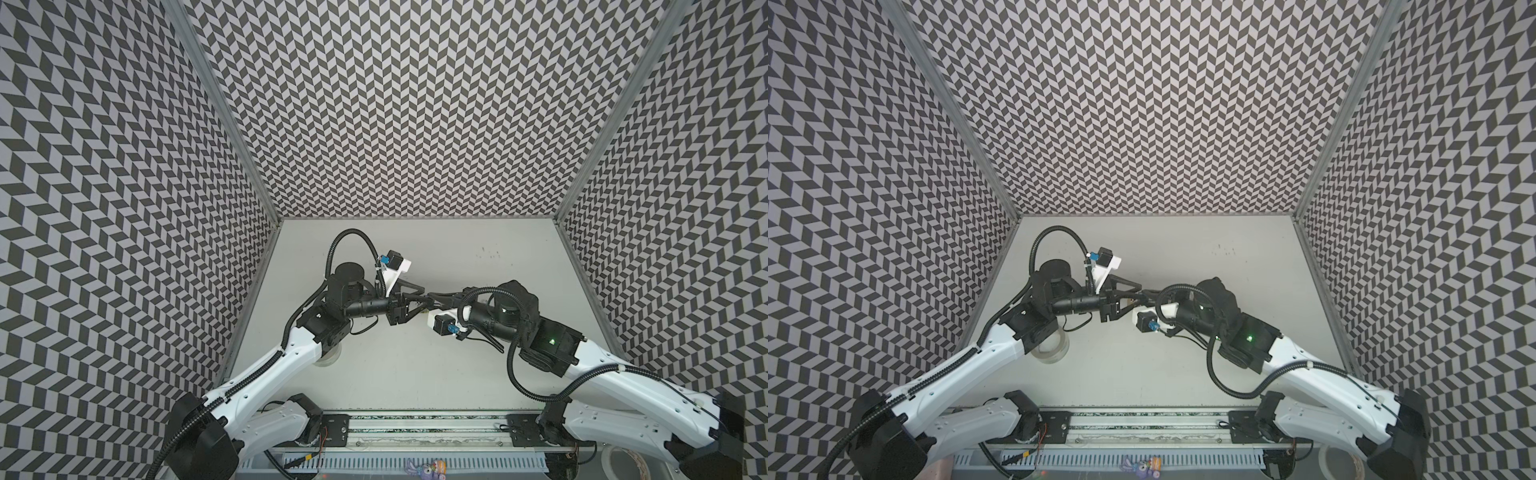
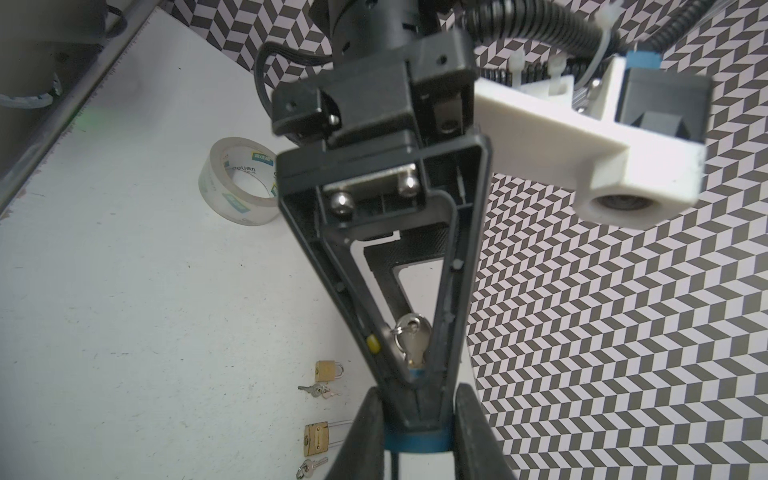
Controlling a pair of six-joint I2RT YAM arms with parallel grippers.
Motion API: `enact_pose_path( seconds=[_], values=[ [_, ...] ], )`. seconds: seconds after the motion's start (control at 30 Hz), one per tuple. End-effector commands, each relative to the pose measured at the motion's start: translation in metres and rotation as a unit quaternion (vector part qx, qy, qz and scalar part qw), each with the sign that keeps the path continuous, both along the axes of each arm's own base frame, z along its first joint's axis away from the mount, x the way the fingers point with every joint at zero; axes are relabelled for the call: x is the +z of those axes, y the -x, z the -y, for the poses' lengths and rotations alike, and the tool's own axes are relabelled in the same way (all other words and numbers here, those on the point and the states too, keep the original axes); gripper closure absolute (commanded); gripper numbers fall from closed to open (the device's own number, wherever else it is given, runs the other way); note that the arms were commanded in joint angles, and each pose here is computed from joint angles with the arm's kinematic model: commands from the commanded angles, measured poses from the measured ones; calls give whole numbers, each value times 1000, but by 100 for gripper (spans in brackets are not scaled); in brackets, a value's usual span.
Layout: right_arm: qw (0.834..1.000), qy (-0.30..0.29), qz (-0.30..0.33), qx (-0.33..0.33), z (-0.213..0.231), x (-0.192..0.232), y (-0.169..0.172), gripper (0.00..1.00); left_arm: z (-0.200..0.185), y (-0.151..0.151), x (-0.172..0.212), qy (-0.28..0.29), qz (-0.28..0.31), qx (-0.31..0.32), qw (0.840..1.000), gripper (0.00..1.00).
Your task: Lock with the key
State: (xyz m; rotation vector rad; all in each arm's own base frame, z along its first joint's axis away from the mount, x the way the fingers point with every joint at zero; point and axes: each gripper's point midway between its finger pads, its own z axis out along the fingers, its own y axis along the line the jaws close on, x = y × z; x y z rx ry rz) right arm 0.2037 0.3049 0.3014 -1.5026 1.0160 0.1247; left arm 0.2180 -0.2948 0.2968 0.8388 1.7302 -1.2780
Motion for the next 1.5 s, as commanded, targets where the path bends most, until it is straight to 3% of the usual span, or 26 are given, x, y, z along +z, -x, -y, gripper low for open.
enact_pose_path(
  seconds=[0.0,0.23,0.33,0.47,0.53,0.6,0.77,0.8,0.93,1.07,1.23,1.33,1.43,1.47],
  values=[
    [999,-43,31,8,-1,30,4,100,1,1,7,1,11,-5,1000,51],
    [999,-38,25,19,-3,26,7,100,4,0,11,9,10,-9,1000,66],
    [999,-36,24,21,-4,24,8,100,4,0,12,10,12,-9,1000,77],
    [999,-39,25,18,-3,24,7,100,3,0,15,14,14,-5,1000,97],
    [999,-44,21,17,-4,26,6,100,1,-1,18,16,16,0,1000,100],
    [998,-55,13,14,-4,31,6,90,-1,0,23,21,22,5,1000,100],
    [994,-110,-22,1,2,47,8,34,-15,-11,37,43,24,42,998,100],
    [992,-124,-28,-2,3,51,9,30,-18,-14,39,49,21,46,998,100],
    [973,-215,-83,-33,13,73,5,22,-39,-22,56,82,24,64,994,100],
    [937,-294,-181,-56,13,83,-3,21,-58,-28,72,102,33,74,991,100],
    [892,-314,-326,-3,-12,68,10,39,-65,-25,88,117,39,59,991,100],
    [860,-344,-376,-12,-17,70,3,40,-64,-21,94,119,44,48,991,100],
    [855,-361,-373,-21,-12,79,-5,40,-63,-19,95,118,43,42,991,100],
    [857,-359,-369,-16,-10,81,-6,36,-62,-18,95,118,42,36,991,100]
  ],
)
